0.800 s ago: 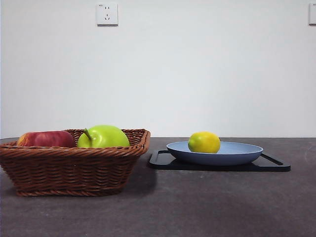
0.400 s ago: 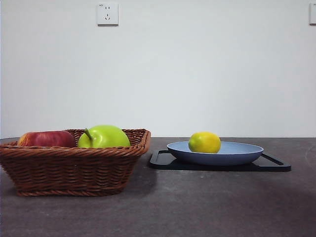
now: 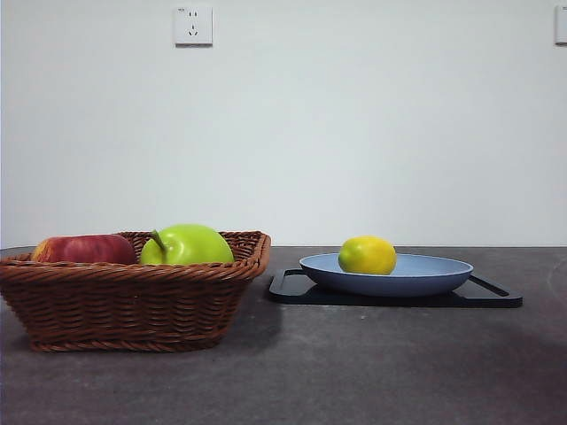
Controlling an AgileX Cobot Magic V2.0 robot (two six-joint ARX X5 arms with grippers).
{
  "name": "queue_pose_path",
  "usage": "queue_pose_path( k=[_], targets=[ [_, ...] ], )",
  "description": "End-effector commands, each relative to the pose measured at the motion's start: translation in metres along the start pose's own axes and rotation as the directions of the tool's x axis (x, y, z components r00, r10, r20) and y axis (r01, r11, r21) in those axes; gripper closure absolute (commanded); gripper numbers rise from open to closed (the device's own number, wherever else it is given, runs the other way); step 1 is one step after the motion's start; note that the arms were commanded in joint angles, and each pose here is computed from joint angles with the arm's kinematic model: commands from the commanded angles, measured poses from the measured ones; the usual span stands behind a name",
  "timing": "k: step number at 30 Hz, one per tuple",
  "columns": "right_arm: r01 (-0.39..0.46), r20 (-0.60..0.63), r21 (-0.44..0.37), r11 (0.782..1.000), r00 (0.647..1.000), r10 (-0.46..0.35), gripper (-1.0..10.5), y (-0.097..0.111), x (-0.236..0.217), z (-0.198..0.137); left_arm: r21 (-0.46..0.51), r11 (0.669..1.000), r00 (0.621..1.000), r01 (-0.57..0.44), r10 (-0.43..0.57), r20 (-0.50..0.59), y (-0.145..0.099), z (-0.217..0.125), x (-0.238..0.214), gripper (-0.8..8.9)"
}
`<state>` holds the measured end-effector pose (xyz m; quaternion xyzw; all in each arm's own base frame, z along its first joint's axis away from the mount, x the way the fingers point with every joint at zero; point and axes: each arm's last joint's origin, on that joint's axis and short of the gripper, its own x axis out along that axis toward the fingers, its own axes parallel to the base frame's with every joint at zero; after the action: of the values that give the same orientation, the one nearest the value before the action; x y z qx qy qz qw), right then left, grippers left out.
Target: Take the lemon from the basket,put the lemon in the plate,hand out the plate
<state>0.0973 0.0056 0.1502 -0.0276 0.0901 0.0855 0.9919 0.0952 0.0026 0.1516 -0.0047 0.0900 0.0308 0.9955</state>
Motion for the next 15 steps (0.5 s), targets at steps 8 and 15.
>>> queue_pose_path(
  k=[8, 15],
  targets=[
    [0.001, -0.016, 0.066, 0.998, 1.0, 0.0, 9.4, 0.0001, 0.0009, -0.003, -0.011, 1.0, 1.0, -0.002, 0.002, 0.001, 0.0002, -0.0024, 0.0009, 8.05],
    [0.001, -0.016, 0.066, 0.998, 1.0, 0.0, 9.4, 0.0001, 0.0009, -0.003, -0.011, 1.0, 1.0, -0.002, 0.002, 0.0, 0.0002, -0.0024, 0.0009, 8.05]
  ],
)
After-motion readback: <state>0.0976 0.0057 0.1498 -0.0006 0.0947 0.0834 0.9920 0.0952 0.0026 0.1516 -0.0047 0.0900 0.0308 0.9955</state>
